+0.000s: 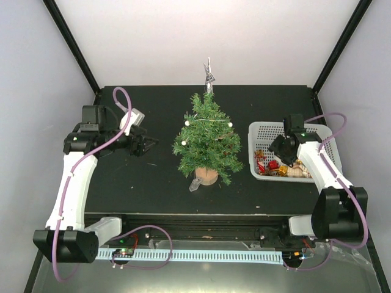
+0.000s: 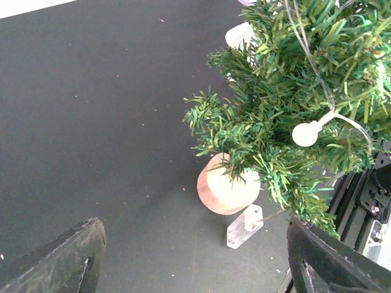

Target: Decorate the small christmas tree

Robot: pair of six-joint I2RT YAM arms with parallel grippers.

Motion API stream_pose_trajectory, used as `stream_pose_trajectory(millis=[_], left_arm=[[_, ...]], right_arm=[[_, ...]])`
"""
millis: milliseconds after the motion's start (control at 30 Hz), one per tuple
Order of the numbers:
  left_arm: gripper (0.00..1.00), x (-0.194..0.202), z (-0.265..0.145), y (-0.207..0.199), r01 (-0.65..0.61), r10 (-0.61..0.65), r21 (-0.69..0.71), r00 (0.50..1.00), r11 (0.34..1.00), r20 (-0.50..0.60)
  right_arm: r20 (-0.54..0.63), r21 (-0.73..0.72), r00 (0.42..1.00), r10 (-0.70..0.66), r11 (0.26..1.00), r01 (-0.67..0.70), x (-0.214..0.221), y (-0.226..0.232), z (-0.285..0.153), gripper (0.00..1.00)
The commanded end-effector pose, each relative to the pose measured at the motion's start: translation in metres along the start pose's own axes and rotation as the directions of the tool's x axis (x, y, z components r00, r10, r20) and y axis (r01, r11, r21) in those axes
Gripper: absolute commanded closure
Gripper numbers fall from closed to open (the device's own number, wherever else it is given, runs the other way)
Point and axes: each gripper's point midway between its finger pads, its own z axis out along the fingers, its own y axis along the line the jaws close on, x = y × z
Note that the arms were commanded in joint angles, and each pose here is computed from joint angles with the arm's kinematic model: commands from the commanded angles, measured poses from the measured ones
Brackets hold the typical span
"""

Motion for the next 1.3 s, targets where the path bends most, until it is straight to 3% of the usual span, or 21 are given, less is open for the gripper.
stream_pose_trajectory(millis=[0, 233, 700, 1033, 1267], left_arm=[[0.18, -0.016, 0.000, 0.004, -0.031, 0.031, -0.005, 0.999, 0.999, 0.015], [0.19, -0.011, 0.007, 0.003, -0.010, 0.010, 0.034, 1.000, 0.999, 0.005], [0.19, -0.009, 0.011, 0.002, 0.002, -0.002, 0.057, 1.000, 0.998, -0.001], [0.19, -0.011, 0.013, 0.003, 0.006, -0.006, 0.063, 1.000, 0.998, -0.002], [0.19, -0.011, 0.012, 0.003, 0.001, -0.001, 0.062, 1.000, 0.998, 0.001]], right_arm=[[-0.016, 0.013, 0.999, 0.040, 0.999, -0.040, 0.005, -0.006, 0.008, 0.43], [-0.037, 0.092, 0.996, 0.081, 0.993, -0.078, 0.014, -0.029, 0.030, 0.23], [-0.083, 0.151, 0.986, 0.143, 0.980, -0.129, 0.023, -0.046, 0.058, 0.22], [-0.080, 0.115, 0.987, 0.136, 0.985, -0.127, 0.025, -0.044, 0.051, 0.37], [-0.080, 0.073, 0.989, 0.124, 0.990, -0.118, 0.024, -0.037, 0.049, 0.66]])
